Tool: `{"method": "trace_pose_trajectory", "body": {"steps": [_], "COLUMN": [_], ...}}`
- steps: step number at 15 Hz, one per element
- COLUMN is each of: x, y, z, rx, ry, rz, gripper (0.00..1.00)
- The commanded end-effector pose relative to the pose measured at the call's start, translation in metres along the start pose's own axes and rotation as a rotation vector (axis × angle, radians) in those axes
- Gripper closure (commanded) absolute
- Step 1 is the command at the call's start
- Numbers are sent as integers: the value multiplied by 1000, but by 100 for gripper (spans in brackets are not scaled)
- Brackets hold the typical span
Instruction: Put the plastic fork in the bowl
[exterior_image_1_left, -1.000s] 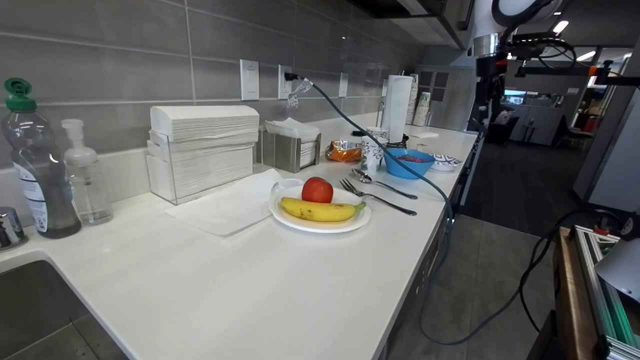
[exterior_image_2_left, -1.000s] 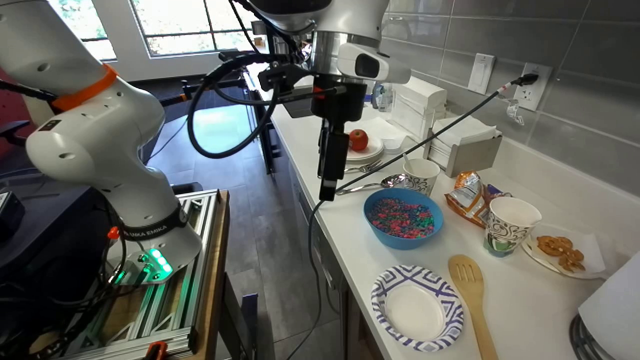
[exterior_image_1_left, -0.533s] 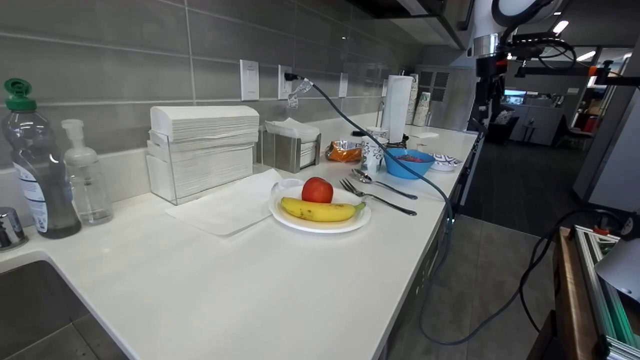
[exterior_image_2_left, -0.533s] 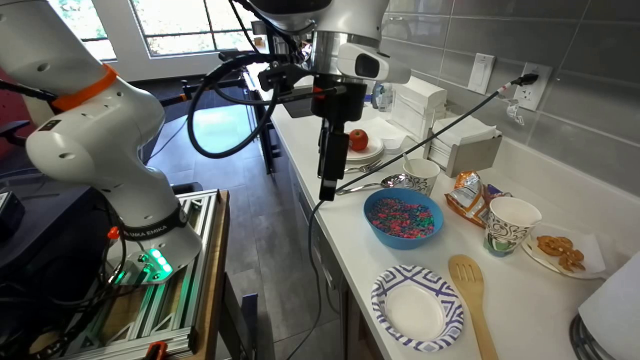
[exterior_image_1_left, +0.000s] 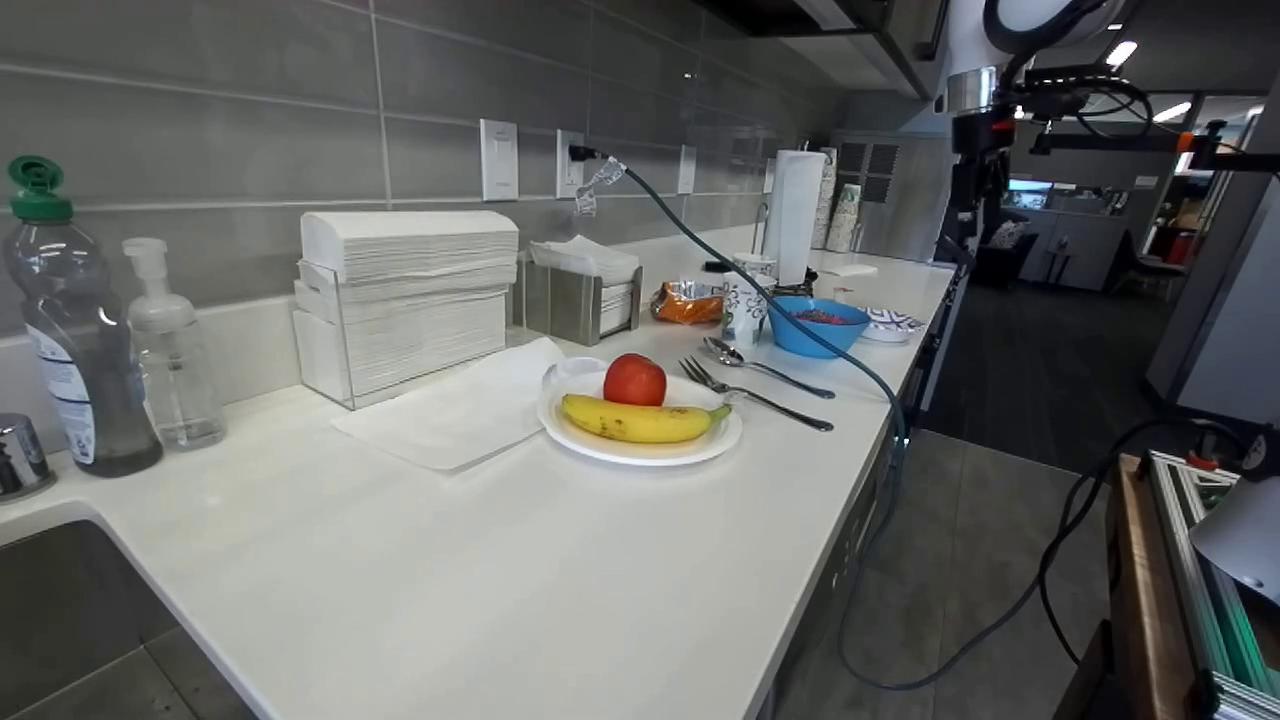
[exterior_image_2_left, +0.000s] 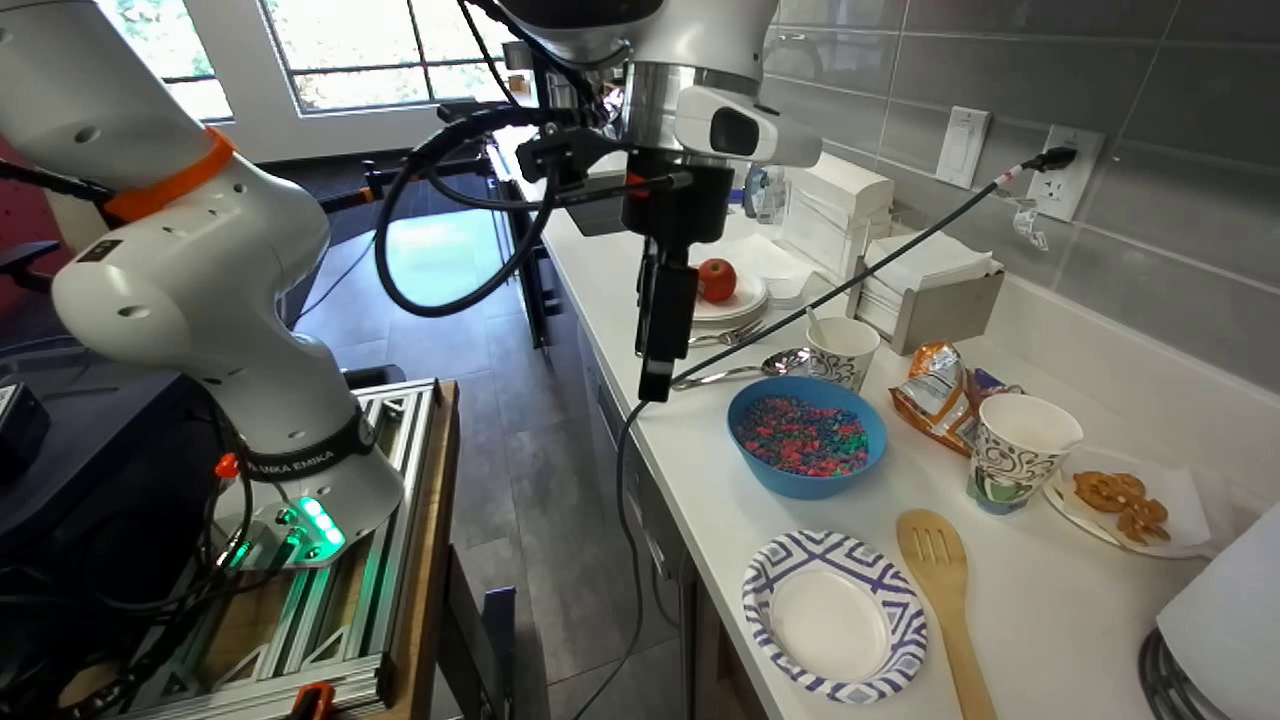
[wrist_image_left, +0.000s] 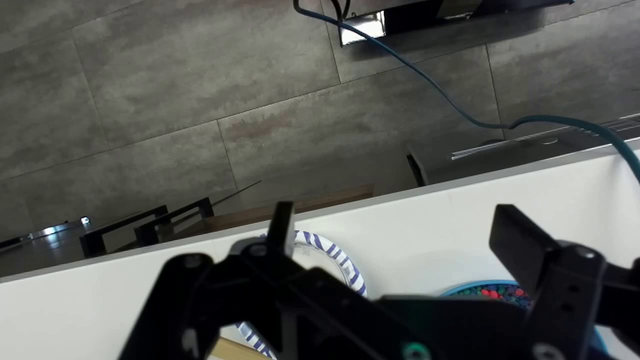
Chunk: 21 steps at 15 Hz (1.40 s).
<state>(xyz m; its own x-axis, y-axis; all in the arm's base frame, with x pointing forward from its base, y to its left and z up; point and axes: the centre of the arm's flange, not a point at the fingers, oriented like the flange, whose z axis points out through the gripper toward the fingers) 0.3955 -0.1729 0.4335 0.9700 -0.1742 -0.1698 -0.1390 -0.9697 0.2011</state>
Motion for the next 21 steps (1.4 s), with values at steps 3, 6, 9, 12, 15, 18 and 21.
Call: {"method": "trace_pose_trajectory", "body": {"steps": [3,6,9,12,15,18,21], "x": [22,52,86,125,162,197,234], "y": [3,6,12,19,32,46,52], "z": [-2,-11,-19,-24,-30,-32,-33], "rx": [28,86,144,185,217,245,289], "ry": [2,22,73,163,268,325,305], "rz": [88,226,377,512,644,791,918], "gripper": [0,0,0,0,0,0,0]}}
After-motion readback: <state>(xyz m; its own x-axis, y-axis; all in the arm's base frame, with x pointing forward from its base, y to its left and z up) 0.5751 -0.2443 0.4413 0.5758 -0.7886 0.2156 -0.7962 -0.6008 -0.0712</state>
